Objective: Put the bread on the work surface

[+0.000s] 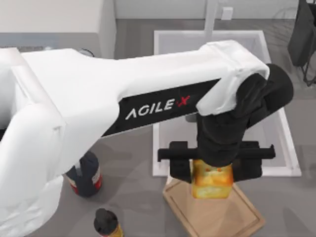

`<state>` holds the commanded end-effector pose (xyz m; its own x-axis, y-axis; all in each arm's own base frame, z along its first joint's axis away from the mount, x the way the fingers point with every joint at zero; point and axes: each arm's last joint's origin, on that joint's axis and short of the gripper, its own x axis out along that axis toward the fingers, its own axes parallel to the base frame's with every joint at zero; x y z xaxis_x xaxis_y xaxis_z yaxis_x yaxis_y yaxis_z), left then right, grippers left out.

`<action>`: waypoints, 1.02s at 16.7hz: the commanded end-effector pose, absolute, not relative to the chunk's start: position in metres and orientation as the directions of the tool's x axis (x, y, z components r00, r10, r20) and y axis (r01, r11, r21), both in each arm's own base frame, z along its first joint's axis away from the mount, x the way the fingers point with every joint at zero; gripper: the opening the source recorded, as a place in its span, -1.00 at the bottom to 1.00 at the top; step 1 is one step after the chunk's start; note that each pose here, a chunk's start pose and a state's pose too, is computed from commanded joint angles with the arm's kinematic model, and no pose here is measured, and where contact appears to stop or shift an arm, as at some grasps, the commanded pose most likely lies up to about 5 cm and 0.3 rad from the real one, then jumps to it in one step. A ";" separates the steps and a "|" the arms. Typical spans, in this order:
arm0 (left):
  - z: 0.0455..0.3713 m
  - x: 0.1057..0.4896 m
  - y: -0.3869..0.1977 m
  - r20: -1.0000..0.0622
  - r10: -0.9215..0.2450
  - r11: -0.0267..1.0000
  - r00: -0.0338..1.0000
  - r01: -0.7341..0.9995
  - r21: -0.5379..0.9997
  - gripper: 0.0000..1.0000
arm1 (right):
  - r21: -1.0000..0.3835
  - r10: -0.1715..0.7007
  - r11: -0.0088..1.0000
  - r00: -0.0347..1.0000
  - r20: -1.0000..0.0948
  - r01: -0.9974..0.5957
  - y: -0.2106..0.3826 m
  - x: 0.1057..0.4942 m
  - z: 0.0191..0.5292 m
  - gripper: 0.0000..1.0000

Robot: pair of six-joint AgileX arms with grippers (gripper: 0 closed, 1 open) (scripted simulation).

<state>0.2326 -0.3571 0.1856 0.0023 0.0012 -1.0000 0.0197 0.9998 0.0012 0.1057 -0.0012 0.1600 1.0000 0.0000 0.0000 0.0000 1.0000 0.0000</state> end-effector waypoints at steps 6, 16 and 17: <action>0.176 0.234 -0.357 -1.000 -0.002 1.000 0.002 0.021 -0.002 -1.00 | 0.000 0.000 1.000 1.000 0.000 0.000 -0.001 0.106 0.160 1.00; 0.141 0.232 -0.357 -1.000 0.001 1.000 0.002 0.020 0.001 -1.00 | 0.000 0.000 1.000 1.000 0.000 0.000 -0.001 0.106 0.160 1.00; 0.141 0.232 -0.357 -1.000 0.001 1.000 0.002 0.020 0.001 -1.00 | 0.000 0.000 1.000 1.000 0.000 0.000 -0.001 0.106 0.160 1.00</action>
<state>0.2324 -0.3567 0.1406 0.0023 0.0012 -1.0000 0.0197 0.9998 0.0012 0.1057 -0.0012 0.1600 1.0000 0.0000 0.0000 0.0000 1.0000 0.0000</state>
